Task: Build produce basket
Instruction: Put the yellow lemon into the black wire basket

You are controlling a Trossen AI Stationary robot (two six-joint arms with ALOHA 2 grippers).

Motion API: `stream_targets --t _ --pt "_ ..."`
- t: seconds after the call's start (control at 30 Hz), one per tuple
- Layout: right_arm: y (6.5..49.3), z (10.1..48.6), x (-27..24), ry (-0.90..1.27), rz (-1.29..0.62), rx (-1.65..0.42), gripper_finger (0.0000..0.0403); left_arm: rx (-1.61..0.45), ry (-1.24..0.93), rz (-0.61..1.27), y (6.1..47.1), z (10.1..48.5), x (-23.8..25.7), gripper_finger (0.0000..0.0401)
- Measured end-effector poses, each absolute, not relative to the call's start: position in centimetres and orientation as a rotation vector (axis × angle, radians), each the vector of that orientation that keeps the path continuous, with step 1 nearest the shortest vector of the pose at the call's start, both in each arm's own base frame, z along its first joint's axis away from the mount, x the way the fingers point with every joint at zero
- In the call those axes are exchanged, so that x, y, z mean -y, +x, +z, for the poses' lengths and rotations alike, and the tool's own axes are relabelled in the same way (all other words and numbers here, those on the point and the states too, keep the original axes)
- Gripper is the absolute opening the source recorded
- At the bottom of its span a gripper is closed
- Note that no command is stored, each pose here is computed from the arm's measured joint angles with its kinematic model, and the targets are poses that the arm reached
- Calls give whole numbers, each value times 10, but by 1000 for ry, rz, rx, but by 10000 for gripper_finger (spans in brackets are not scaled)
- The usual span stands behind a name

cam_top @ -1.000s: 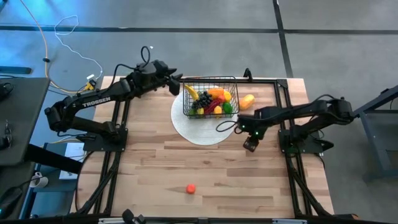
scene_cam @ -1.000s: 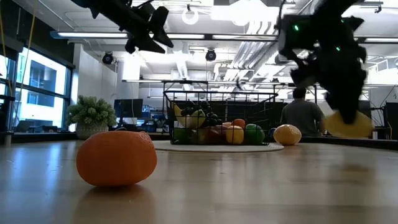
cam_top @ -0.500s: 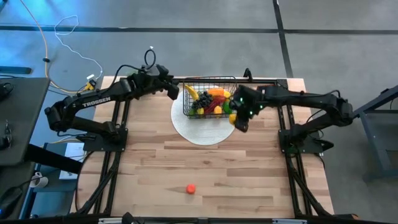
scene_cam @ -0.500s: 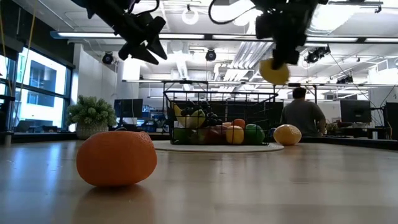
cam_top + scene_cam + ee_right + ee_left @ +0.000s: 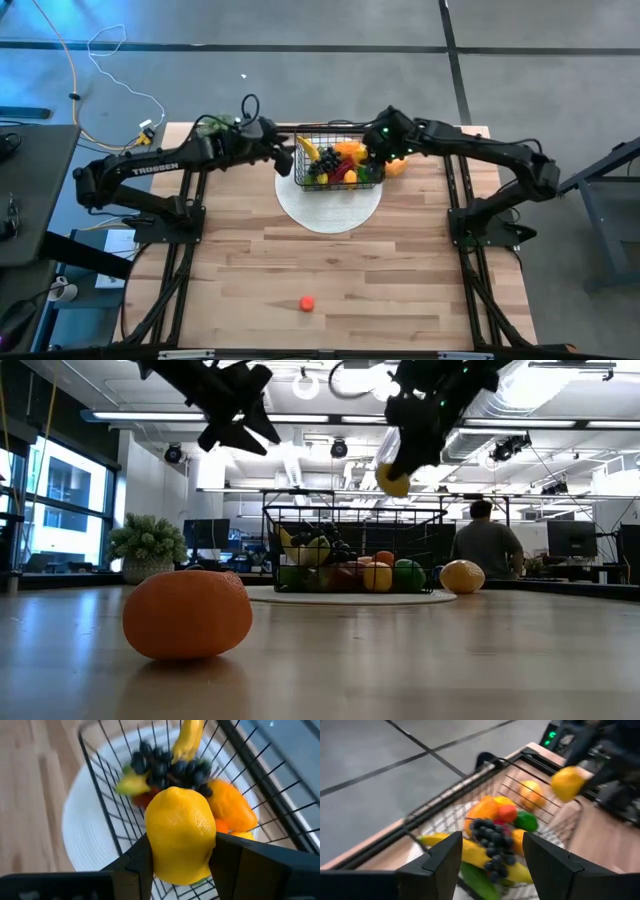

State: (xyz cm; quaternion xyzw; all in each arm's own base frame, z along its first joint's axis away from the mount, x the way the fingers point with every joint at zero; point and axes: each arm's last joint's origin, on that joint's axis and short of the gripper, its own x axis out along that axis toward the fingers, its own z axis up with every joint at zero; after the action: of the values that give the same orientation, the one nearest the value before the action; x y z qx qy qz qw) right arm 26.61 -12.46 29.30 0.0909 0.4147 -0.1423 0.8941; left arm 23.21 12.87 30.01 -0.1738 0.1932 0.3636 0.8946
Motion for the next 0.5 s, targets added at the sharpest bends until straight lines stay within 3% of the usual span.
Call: stream_targets --t 0.33,0.5 --pt "287 246 139 227 -278 -1036 125 -445 -437 505 246 298 -97 200" --pt "289 241 140 229 -284 -1054 156 -483 -445 456 250 295 -84 200"
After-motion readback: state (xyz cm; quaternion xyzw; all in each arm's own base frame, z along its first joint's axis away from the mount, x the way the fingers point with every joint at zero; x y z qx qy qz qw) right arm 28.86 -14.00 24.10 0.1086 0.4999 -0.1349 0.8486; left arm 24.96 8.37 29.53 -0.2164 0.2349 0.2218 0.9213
